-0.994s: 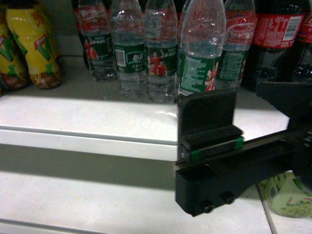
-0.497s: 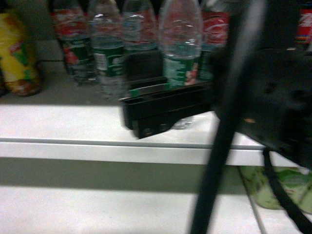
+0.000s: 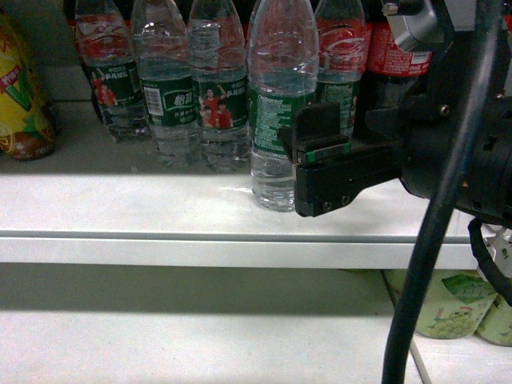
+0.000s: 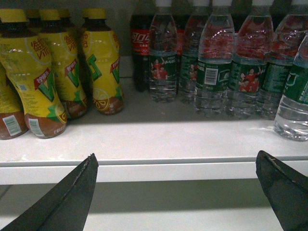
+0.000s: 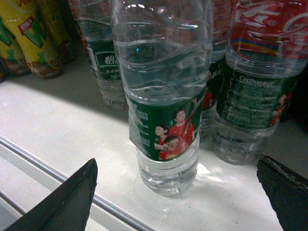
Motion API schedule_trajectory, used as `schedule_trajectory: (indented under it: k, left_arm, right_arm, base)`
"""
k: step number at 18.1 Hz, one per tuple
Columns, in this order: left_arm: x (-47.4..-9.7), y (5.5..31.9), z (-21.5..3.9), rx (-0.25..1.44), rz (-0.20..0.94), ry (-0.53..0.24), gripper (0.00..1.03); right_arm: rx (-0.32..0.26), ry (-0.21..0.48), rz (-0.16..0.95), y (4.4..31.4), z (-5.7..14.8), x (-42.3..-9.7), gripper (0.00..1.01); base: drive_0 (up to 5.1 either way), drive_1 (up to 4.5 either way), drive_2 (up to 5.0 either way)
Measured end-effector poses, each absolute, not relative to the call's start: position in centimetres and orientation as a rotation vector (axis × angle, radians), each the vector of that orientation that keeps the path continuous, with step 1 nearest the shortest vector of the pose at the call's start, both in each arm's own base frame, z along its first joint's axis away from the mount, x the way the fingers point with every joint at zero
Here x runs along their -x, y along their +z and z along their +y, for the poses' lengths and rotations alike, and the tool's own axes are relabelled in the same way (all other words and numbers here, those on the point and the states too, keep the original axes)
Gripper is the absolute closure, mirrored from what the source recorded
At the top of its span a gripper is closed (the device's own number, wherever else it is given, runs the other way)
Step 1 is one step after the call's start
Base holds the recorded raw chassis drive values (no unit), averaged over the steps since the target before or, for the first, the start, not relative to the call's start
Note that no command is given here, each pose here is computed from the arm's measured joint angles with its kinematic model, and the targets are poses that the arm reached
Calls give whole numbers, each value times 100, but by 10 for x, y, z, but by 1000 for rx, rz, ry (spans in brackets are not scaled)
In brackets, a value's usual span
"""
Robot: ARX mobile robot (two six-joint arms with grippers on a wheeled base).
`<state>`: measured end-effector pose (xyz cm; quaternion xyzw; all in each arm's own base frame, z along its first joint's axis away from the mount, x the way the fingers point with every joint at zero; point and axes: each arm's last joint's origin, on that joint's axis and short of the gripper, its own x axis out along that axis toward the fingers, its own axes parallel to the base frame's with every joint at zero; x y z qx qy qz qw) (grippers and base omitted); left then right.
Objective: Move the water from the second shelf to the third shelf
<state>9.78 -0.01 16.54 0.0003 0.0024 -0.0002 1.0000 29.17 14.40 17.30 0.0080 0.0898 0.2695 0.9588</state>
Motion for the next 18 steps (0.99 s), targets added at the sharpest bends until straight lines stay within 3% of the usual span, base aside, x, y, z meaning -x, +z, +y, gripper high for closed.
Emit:
schedule_trajectory:
  k: [11,18]
  left_arm:
    - [-98,165,0,-1,4,0,5]
    - [-98,165,0,-1,5,0,5]
  right_arm:
    - [-68,576,214,175,175,-320,3]
    - [-59,529,225,172,186,-340,3]
  base:
    - [0,0,0]
    - [0,0,0]
